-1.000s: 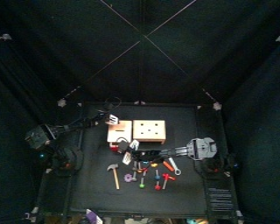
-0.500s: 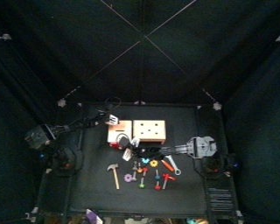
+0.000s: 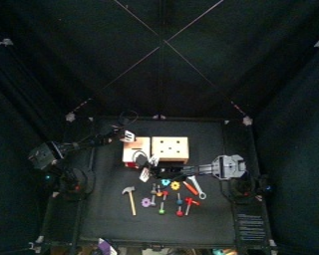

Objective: Close drawer

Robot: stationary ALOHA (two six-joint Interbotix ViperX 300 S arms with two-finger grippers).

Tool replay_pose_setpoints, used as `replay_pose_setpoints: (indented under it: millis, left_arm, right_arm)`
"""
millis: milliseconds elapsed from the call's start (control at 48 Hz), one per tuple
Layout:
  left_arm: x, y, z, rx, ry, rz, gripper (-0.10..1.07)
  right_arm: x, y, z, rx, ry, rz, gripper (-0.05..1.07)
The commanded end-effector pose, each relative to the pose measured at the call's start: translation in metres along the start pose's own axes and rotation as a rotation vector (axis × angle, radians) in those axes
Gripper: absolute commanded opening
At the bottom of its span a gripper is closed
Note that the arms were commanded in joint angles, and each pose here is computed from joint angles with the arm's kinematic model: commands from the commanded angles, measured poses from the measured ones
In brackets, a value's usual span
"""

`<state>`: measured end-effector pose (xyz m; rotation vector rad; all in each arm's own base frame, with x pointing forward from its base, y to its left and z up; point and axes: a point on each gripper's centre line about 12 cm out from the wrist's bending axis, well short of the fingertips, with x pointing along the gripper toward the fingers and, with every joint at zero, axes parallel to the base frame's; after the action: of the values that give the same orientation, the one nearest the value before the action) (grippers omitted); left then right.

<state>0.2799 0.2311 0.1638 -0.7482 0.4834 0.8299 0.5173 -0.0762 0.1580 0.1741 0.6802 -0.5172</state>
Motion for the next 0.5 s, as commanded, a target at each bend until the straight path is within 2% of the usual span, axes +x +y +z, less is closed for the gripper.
replay_pose_setpoints:
  millis: [0, 146, 292, 479]
  left_arm:
    - [-0.008, -0.006, 0.012, 0.003, -0.061, -0.02, 0.28]
    - [-0.017, -0.007, 0.023, 0.001, -0.155, -0.03, 0.28]
    - [-0.026, -0.005, 0.027, 0.001, -0.244, -0.034, 0.28]
    - [-0.034, -0.001, 0.024, 0.0, -0.273, -0.031, 0.28]
  right_arm:
    - [-0.014, -0.005, 0.026, 0.023, -0.06, 0.01, 0.26]
    - [-0.027, 0.006, 0.032, 0.009, -0.085, 0.034, 0.26]
    - [-0.038, 0.017, 0.036, -0.02, -0.109, 0.056, 0.26]
    - [-0.047, 0.023, 0.039, -0.032, -0.125, 0.07, 0.26]
